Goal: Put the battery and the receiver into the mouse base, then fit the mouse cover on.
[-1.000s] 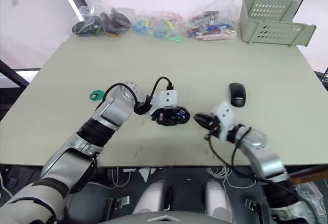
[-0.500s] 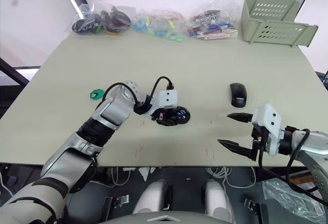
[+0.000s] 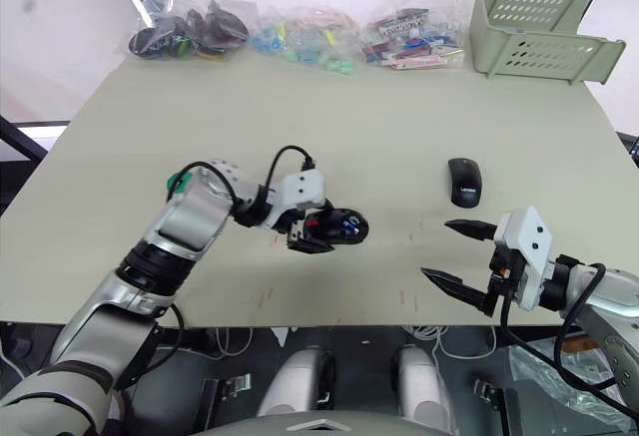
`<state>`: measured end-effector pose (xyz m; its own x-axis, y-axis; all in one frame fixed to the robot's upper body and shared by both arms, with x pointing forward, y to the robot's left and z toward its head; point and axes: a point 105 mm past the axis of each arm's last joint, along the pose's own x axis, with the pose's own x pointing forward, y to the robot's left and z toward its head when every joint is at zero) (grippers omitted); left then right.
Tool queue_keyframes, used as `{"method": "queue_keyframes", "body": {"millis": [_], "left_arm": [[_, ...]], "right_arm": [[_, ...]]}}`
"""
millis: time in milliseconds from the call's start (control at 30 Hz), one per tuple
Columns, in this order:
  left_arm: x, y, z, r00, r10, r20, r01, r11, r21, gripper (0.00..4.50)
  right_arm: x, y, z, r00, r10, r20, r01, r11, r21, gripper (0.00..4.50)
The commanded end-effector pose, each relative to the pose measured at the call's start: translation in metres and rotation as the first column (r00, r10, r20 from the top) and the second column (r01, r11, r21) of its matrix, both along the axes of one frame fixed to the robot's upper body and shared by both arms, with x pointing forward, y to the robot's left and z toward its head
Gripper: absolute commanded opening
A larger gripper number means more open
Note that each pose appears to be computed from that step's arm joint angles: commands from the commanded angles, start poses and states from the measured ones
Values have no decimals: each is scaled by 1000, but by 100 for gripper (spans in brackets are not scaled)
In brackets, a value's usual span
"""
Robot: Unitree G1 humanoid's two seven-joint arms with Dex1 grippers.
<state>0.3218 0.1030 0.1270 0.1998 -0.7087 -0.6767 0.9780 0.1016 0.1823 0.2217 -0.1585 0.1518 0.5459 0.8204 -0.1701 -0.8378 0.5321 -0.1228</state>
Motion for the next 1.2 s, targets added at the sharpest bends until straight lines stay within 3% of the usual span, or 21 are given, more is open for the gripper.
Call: {"method": "queue_keyframes", "body": {"millis": [33,200,333,400,567,700,833,933,1067,1133,1200], "left_arm": [[-6,8,26,998,27,53,-22,995,-100,444],[-6,32,36,982,182,49,-165,954,-249,444],[-4,64,42,932,352,87,-297,879,-372,444],[-4,79,43,893,425,148,-344,856,-385,444],[-10,116,41,790,610,58,-503,700,-507,444],[-13,160,35,628,777,-37,-652,500,-570,444],[-13,192,36,512,859,-26,-700,399,-593,444],[-11,222,31,369,929,19,-741,307,-597,444],[-9,237,27,289,957,12,-771,240,-590,444],[0,250,23,194,980,35,-791,177,-585,444],[6,253,20,163,986,36,-796,153,-586,444]], "right_arm": [[1,0,17,993,-15,118,14,1000,1,450],[-1,2,19,993,28,113,-35,997,61,450],[1,1,24,990,41,132,-52,996,76,450],[3,1,24,988,51,146,-61,996,65,450],[14,1,25,987,41,155,-53,996,78,450],[21,6,30,975,28,220,-49,995,91,450],[23,7,34,973,62,223,-94,986,135,450],[25,9,31,976,82,204,-114,982,154,450],[23,12,32,974,113,199,-144,978,151,450],[25,9,33,974,112,199,-144,977,156,450],[26,8,35,973,106,203,-141,976,167,450]]}}
